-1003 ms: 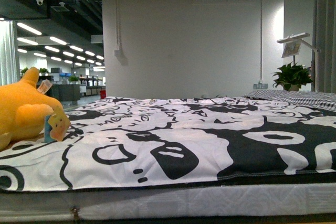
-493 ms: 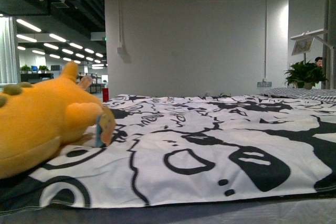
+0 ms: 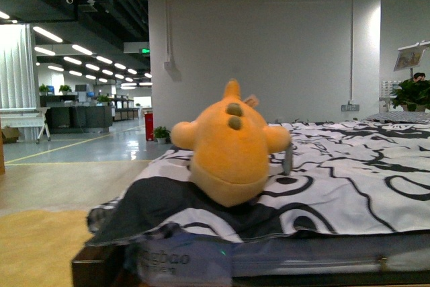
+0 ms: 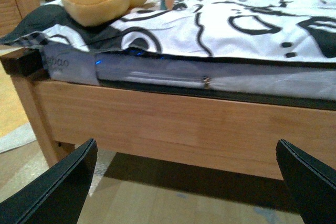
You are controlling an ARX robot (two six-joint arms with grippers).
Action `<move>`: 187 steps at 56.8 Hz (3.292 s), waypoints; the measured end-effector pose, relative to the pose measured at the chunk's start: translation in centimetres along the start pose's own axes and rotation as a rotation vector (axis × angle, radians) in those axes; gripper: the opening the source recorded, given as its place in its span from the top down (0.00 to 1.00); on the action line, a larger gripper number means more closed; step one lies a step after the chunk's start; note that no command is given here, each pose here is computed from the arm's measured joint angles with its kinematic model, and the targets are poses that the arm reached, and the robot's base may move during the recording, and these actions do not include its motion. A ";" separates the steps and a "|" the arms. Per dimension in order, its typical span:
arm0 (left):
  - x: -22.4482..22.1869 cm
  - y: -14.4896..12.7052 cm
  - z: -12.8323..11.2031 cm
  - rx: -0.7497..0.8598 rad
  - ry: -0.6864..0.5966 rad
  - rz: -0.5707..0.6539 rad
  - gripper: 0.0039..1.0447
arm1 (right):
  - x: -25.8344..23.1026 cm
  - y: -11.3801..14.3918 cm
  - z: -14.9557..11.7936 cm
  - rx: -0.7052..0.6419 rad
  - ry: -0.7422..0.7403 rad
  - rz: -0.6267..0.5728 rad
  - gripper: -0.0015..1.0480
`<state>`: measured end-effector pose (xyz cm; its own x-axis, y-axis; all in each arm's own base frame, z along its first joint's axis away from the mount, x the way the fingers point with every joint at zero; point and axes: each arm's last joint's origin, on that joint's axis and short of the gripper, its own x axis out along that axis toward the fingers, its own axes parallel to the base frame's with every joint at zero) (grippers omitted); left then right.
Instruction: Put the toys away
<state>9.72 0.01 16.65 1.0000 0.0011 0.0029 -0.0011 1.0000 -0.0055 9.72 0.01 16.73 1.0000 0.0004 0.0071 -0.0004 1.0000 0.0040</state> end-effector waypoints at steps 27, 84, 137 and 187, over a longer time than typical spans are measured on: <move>0.0 0.0 0.0 0.001 -0.002 -0.001 0.05 | 0.0 0.0 0.0 0.000 0.001 0.004 0.00; 0.0 0.0 0.0 0.001 -0.002 -0.001 0.05 | 18.5 -2.5 15.6 0.210 0.022 -0.014 0.00; 0.0 0.0 0.0 0.001 -0.002 -0.001 0.05 | 27.4 0.0 9.5 0.090 0.191 -0.240 0.00; 0.0 0.0 0.0 0.001 -0.002 -0.001 0.05 | 17.8 -0.1 20.1 0.239 -0.120 0.031 0.84</move>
<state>9.71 0.00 16.65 1.0000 0.0000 0.0044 0.0000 1.0000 -0.0044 27.36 -0.12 36.92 0.9915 0.0161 0.1291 -0.0467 0.9701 0.2381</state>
